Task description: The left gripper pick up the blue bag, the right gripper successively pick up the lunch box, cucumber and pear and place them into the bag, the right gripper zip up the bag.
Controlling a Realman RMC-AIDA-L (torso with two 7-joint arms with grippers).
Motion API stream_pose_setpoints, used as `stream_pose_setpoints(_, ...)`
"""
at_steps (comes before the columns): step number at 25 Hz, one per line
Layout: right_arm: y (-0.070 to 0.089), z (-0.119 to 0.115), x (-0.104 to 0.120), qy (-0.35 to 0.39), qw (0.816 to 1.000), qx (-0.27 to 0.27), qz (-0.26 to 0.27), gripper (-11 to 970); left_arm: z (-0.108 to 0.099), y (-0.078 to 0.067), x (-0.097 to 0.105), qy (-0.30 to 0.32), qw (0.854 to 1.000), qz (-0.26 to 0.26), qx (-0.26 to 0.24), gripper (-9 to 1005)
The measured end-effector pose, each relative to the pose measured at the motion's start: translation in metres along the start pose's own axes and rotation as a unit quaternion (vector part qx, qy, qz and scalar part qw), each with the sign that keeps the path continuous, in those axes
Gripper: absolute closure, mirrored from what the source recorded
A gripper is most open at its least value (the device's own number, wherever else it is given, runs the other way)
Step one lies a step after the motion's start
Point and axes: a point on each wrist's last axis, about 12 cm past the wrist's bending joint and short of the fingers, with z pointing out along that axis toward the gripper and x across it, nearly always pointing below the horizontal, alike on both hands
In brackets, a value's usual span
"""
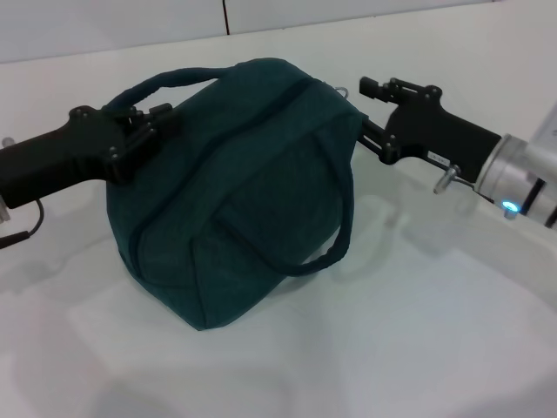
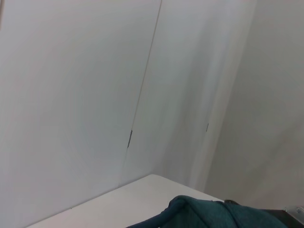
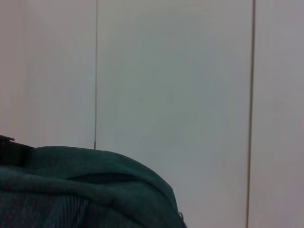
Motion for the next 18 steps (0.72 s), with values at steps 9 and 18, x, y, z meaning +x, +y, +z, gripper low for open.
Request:
stream_pose_setpoints(9,-0.001,0.025,-0.008,0.017,0.999,-0.022,-0.027,600,0.000,0.001,-0.001,-0.002,1.000,0.001,-0.001,925)
stream_pose_setpoints(18,0.003,0.026,-0.009,0.009,0.999,-0.026,-0.028,635,0.000,0.001,-0.002,-0.002,1.000,0.002,-0.002,922)
